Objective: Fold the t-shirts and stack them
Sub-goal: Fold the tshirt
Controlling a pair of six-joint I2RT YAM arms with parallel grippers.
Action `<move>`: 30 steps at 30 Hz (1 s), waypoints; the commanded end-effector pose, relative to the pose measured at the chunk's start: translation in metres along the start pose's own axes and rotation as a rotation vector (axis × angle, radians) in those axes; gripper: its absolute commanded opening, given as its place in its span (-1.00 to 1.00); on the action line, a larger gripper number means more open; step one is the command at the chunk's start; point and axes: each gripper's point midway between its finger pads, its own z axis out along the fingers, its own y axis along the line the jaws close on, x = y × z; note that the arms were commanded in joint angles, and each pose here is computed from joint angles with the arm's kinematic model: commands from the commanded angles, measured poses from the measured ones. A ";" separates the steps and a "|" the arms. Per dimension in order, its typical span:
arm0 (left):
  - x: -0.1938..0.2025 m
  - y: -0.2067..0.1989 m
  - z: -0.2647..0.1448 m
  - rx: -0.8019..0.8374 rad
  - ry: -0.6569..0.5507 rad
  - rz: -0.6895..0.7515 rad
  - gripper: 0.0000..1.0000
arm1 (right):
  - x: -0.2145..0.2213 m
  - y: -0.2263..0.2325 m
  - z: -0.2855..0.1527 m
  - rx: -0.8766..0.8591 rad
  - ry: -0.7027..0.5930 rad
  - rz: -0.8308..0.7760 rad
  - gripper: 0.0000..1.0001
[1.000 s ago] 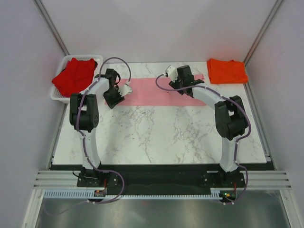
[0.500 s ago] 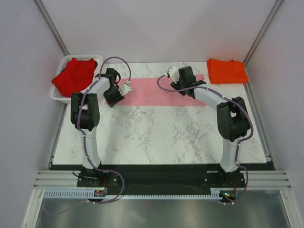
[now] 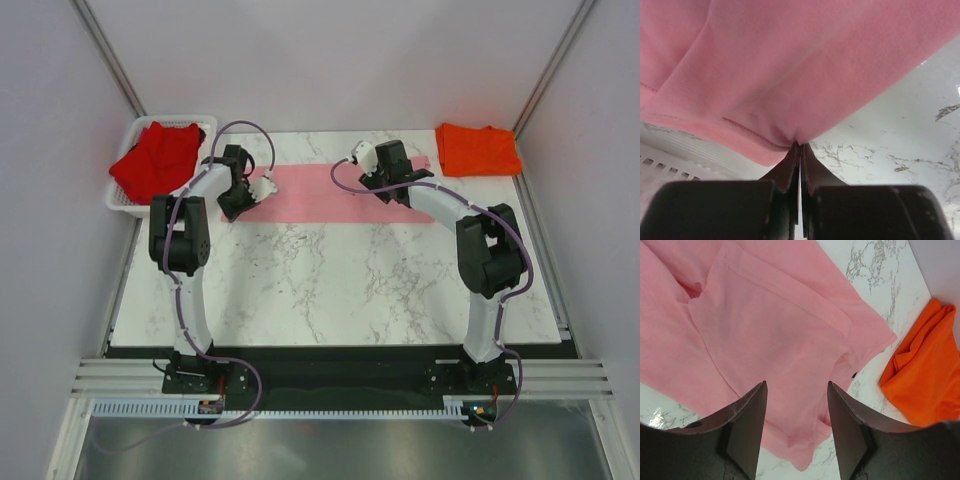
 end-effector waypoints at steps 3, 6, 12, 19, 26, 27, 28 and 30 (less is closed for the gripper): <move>0.012 -0.037 -0.029 0.065 -0.031 -0.034 -0.95 | -0.020 -0.022 -0.029 0.051 -0.066 0.038 0.20; 0.018 -0.064 -0.055 0.106 -0.050 -0.006 -0.95 | -0.020 -0.023 -0.037 0.049 -0.069 0.040 0.20; 0.035 -0.132 -0.081 0.223 -0.046 0.084 -0.95 | -0.001 -0.016 -0.041 0.022 -0.007 0.031 0.20; 0.046 -0.217 -0.102 0.431 -0.050 0.097 -0.96 | 0.010 -0.001 -0.020 -0.072 0.081 0.157 0.20; 0.038 -0.279 -0.116 0.593 -0.072 0.060 -0.95 | 0.003 0.019 0.000 -0.167 0.124 0.219 0.19; 0.036 -0.283 -0.117 0.607 -0.076 0.056 -0.95 | 0.002 0.021 0.001 -0.173 0.127 0.212 0.19; 0.034 -0.289 -0.119 0.629 -0.082 0.049 -0.95 | 0.002 0.026 0.004 -0.181 0.133 0.205 0.19; 0.033 -0.298 -0.119 0.652 -0.076 0.051 -0.95 | -0.004 0.026 0.006 -0.180 0.126 0.213 0.19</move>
